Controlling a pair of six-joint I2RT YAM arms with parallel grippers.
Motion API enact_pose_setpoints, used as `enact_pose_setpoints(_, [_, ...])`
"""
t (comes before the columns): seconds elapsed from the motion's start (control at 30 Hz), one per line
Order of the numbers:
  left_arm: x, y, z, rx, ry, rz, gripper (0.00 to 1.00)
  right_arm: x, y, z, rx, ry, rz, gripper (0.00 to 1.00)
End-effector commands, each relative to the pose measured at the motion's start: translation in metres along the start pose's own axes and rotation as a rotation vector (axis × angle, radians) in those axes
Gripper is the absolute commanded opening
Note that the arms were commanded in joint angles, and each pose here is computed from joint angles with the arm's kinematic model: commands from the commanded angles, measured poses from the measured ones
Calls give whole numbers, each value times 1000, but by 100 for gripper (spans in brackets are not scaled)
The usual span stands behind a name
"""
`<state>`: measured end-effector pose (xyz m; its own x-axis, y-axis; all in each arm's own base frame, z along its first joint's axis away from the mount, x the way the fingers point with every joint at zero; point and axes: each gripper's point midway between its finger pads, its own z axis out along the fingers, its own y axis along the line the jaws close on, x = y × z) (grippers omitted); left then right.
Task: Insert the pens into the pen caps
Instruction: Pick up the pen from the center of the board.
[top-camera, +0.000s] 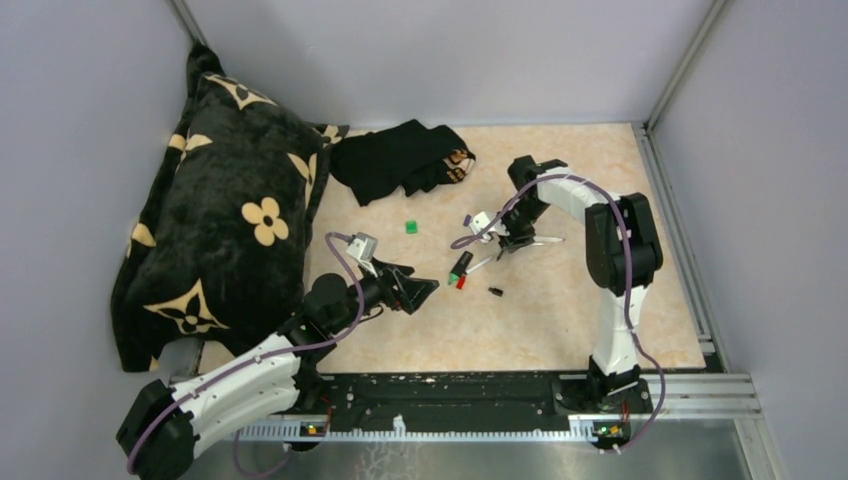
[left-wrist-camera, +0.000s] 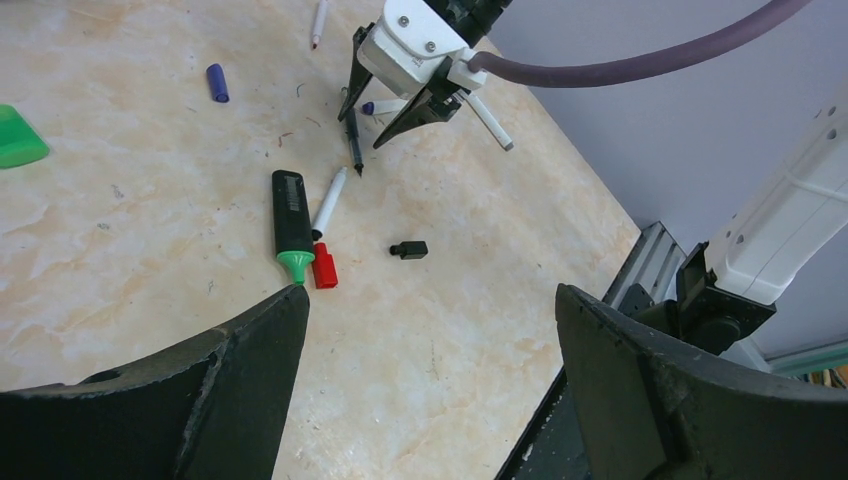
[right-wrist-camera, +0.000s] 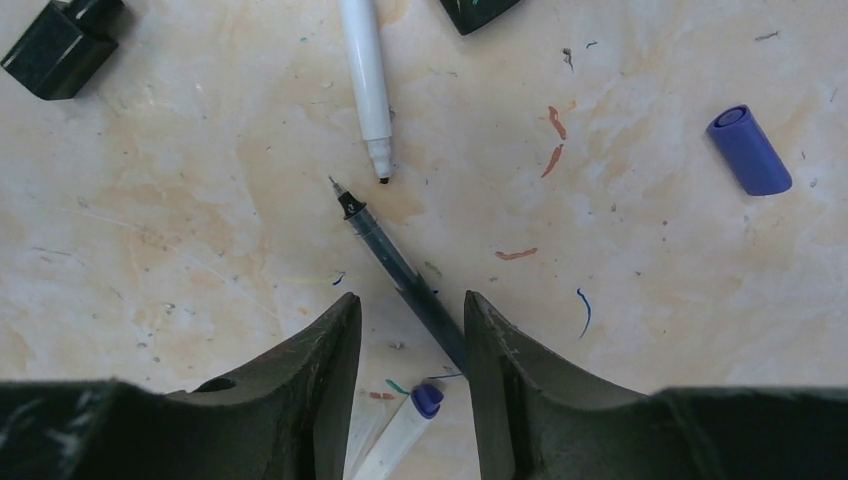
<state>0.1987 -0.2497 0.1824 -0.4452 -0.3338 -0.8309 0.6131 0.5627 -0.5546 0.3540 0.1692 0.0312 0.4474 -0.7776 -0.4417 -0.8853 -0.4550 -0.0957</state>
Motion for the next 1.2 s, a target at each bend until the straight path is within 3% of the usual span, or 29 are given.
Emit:
enact_pose_setpoints(0.0, [2, 7, 0, -24, 7, 15, 97, 4, -11, 2, -1, 33, -13, 40])
enact_pose_setpoints(0.5, [1, 5, 1, -19, 10, 23, 97, 27, -8, 19, -54, 123, 1, 5])
enact_pose_setpoints(0.87, [-1, -3, -1, 23, 1, 19, 97, -4, -30, -12, 125, 23, -23, 0])
enact_pose_setpoints(1.17, [-3, -43, -16, 291, -74, 42, 98, -48, -23, -60, 320, -149, 124, 0])
